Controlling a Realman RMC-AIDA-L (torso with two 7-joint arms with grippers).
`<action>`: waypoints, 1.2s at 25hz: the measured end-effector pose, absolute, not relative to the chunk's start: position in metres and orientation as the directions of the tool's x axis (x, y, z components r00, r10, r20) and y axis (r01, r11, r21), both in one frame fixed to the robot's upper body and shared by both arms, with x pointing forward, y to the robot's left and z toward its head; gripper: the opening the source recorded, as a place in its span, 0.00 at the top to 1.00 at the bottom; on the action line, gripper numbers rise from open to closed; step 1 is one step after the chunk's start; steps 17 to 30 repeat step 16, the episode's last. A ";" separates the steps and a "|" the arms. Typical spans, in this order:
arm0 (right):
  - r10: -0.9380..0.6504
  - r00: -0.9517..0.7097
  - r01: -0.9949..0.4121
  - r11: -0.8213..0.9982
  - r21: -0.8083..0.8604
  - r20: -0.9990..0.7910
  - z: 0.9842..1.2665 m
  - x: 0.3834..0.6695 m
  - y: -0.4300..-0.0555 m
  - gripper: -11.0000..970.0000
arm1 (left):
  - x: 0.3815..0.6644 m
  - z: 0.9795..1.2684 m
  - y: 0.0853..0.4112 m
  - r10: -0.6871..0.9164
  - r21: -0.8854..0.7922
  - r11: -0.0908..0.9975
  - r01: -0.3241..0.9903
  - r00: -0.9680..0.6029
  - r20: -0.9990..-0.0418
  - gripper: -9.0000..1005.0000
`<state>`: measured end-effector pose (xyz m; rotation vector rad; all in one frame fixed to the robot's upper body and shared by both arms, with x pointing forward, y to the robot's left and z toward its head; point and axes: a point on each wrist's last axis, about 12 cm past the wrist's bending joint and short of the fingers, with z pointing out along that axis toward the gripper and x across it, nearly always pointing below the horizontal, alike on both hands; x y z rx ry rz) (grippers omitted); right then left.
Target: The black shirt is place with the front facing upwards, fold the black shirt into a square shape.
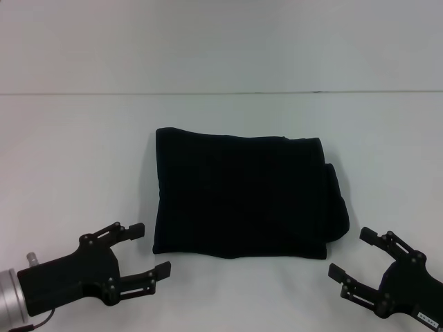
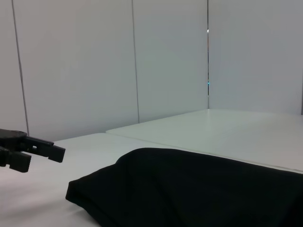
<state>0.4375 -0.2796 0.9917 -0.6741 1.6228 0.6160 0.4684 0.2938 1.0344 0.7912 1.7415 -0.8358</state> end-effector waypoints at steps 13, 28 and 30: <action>-0.091 -0.120 -0.724 0.689 0.024 -0.989 0.992 0.437 -0.279 0.04 | 0.468 1.032 0.294 0.124 -0.175 0.559 0.810 -0.291 -0.949 0.10; -0.090 -0.120 -0.724 0.690 0.025 -0.989 0.992 0.437 -0.280 0.04 | 0.468 1.032 0.294 0.123 -0.176 0.559 0.810 -0.291 -0.949 0.10; -0.090 -0.120 -0.724 0.690 0.025 -0.989 0.992 0.437 -0.280 0.04 | 0.468 1.032 0.294 0.123 -0.176 0.559 0.810 -0.291 -0.949 0.10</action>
